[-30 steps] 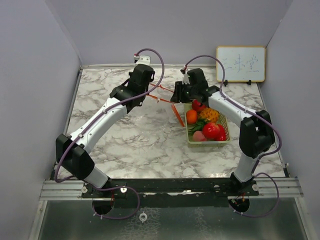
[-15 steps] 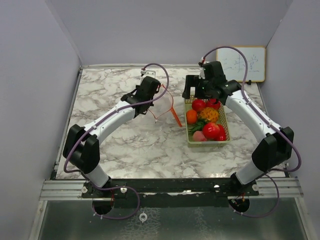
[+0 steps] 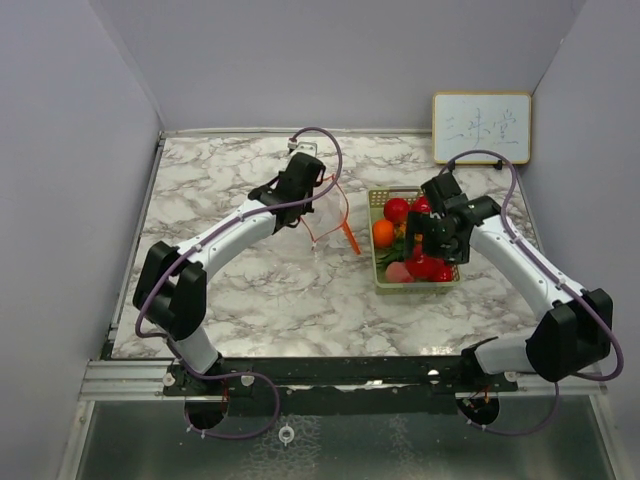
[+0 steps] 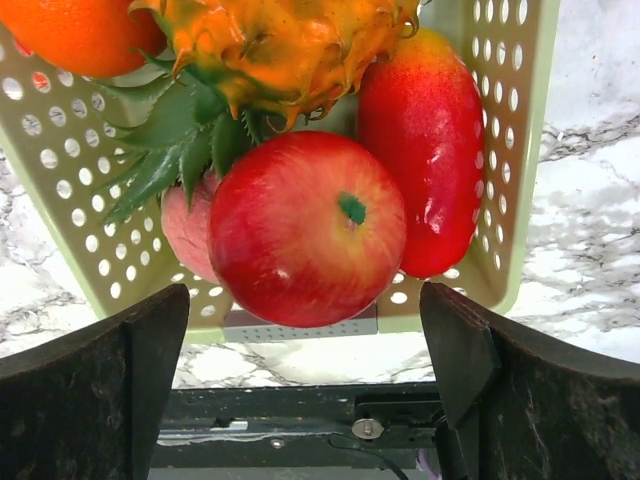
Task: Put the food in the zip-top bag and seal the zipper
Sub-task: Pick up the fake fruit from the bin, then place the fake fruit in the zipper food storage bag.
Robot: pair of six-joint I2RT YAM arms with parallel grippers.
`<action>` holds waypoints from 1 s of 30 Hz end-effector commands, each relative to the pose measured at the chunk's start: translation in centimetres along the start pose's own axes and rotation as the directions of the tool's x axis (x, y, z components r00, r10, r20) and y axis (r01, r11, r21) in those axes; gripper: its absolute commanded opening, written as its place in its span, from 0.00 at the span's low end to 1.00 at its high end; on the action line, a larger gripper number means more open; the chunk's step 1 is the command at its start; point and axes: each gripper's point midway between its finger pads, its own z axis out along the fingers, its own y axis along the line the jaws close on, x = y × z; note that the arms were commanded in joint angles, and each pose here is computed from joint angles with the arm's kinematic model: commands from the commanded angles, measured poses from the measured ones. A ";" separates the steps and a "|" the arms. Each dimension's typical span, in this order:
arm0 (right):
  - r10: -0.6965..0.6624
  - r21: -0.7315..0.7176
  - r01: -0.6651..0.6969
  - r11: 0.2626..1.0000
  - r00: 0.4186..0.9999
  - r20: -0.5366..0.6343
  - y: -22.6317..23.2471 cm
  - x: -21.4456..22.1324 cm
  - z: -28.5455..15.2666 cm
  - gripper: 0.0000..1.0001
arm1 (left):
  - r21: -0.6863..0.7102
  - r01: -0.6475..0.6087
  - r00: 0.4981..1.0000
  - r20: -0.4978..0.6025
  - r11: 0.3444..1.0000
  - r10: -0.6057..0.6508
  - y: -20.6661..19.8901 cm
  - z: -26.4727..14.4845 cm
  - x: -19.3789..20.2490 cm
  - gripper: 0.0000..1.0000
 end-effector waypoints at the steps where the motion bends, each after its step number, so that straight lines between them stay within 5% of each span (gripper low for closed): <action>1: 0.016 0.008 -0.015 1.000 1.000 -0.023 0.2 0.5 1.7 1.00 | 0.054 0.029 0.999 0.032 0.998 -0.031 -1.6 -0.3 -1.7 0.00; 8: -0.026 0.022 0.026 0.999 1.000 0.016 0.6 -0.9 5.0 0.99 | 0.062 0.033 0.999 0.031 0.998 -0.035 -1.8 -0.4 -1.7 0.00; 13: -0.044 -0.011 0.045 0.999 0.998 0.047 1.6 -2.6 3.8 0.59 | 0.058 0.038 0.998 0.043 0.998 -0.041 -1.8 -0.8 -2.1 0.00; 17: -0.078 -0.103 0.090 0.991 0.990 0.114 3.4 -5.3 -0.7 0.46 | 0.057 0.043 0.998 0.048 0.997 -0.046 -1.7 -1.0 -2.4 0.00; 24: -0.072 -0.503 0.250 0.827 0.935 0.347 12.3 -11.6 -9.2 0.46 | 0.071 0.055 0.998 0.038 0.996 -0.057 -2.2 -1.1 -2.6 0.00; 30: 0.037 -0.721 0.232 0.653 0.941 0.337 18.3 -14.0 -7.2 0.48 | 0.141 0.093 0.995 0.028 0.986 -0.098 -3.5 -2.0 -3.4 0.00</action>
